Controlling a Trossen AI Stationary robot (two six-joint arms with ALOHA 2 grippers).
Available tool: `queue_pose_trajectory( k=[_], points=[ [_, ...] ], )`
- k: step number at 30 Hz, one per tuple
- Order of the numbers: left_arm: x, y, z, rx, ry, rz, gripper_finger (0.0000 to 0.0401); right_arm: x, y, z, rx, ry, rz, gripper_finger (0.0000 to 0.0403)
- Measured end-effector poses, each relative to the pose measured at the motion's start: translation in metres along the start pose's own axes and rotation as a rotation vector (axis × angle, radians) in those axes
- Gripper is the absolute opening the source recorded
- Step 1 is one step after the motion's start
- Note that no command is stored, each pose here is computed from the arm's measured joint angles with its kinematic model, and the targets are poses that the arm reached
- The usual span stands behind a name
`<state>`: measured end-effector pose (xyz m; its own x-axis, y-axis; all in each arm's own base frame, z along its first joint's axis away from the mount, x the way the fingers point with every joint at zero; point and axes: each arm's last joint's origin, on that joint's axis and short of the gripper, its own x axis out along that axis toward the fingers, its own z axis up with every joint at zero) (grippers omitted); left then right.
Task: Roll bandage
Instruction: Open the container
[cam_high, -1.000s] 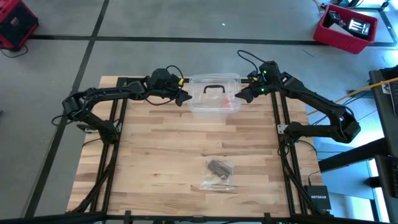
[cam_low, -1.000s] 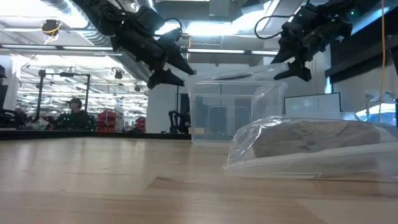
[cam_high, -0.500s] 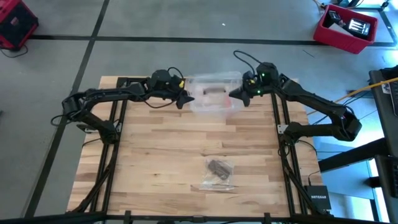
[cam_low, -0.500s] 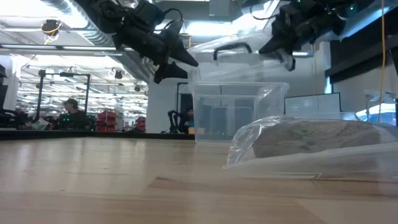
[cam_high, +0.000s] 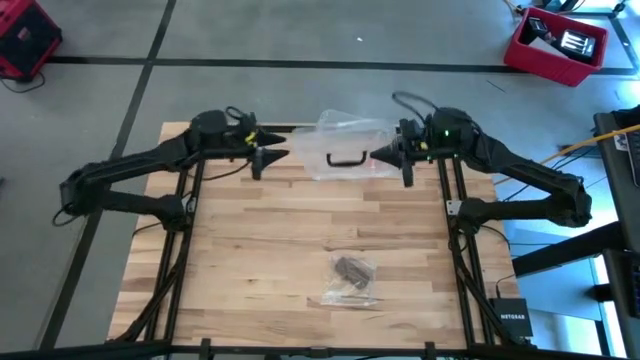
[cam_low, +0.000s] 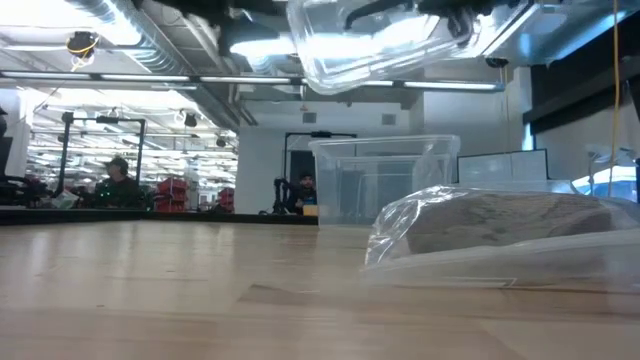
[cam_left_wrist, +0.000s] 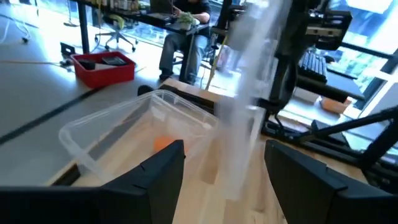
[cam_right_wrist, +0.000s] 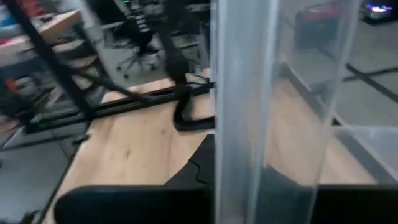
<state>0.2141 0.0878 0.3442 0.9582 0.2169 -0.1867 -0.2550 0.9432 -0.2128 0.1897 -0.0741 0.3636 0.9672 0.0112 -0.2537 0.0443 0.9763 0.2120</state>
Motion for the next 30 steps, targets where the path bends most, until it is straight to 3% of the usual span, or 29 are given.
queue_pose_trajectory(
  k=[7,13,20,25,30],
  points=[
    [-0.028,-0.021,-0.003,0.043,0.04,0.054,0.0214,0.022,0.046,-0.012,-0.191,0.067,0.04,0.0009],
    [-0.032,-0.037,-0.013,0.05,0.118,0.016,0.0214,0.061,0.074,-0.041,-0.384,0.15,-0.054,0.0014],
    [-0.034,-0.046,-0.023,0.075,0.203,0.029,0.0214,0.128,0.084,-0.091,-0.578,0.216,-0.151,0.002],
    [-0.035,-0.048,-0.028,0.087,0.246,0.051,0.0214,0.177,0.079,-0.136,-0.785,0.318,-0.271,0.0011],
    [-0.036,-0.05,-0.031,0.086,0.272,0.046,0.0214,0.209,0.076,-0.164,-0.803,0.283,-0.275,0.0019]
  ],
)
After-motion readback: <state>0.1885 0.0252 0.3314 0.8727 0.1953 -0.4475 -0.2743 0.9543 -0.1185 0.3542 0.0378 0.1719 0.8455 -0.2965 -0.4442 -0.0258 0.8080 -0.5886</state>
